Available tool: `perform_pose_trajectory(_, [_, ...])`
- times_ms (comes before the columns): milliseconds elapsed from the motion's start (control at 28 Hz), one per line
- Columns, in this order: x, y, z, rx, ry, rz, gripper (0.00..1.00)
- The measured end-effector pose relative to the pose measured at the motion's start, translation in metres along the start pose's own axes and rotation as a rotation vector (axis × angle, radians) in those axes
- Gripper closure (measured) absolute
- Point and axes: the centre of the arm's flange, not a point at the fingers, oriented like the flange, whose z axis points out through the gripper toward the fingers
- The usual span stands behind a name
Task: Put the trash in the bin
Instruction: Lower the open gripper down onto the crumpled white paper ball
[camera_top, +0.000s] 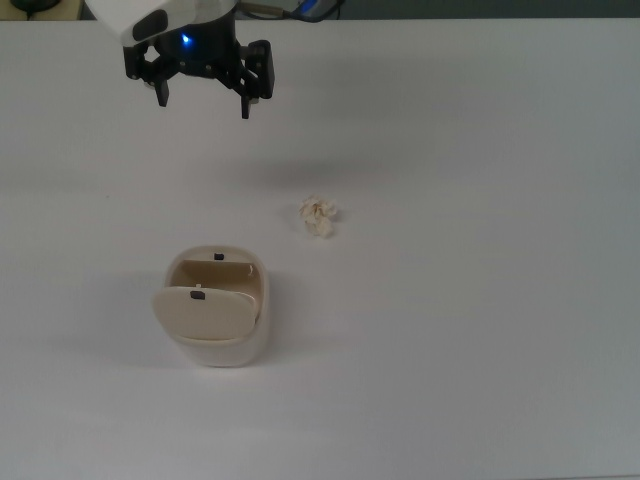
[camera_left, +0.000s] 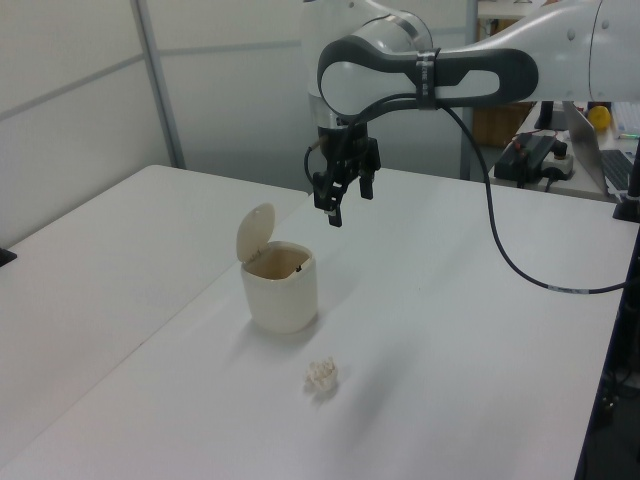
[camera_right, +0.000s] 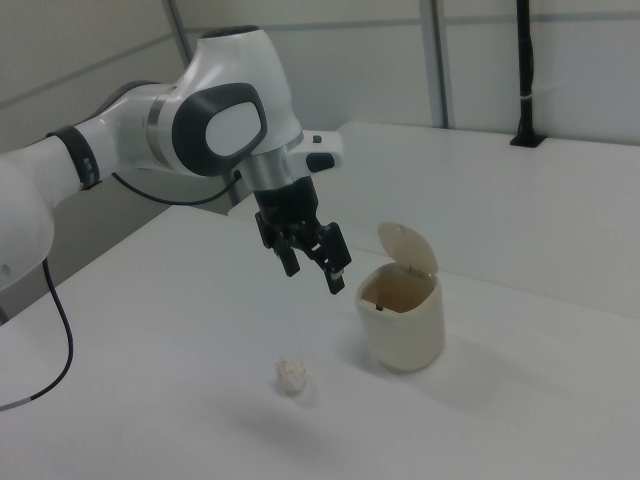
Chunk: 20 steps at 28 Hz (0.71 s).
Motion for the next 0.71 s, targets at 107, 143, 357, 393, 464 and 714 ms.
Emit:
perform_pose_trajectory(107, [0.001,-0.001,0.003,0.017,-0.006,0.003,0.00])
perform_pose_trajectory(143, [0.001,-0.001,0.004,0.028,-0.007,0.007,0.00])
perform_pose_trajectory(357, [0.007,0.002,0.018,0.046,-0.028,-0.047,0.00])
perform_pose_trajectory(393, [0.008,0.000,0.022,0.046,-0.035,-0.086,0.00])
perform_pose_trajectory(464, [0.012,-0.005,0.036,0.047,-0.054,-0.186,0.00])
perform_pose_trajectory(714, [0.015,-0.042,0.095,0.034,-0.157,-0.446,0.00])
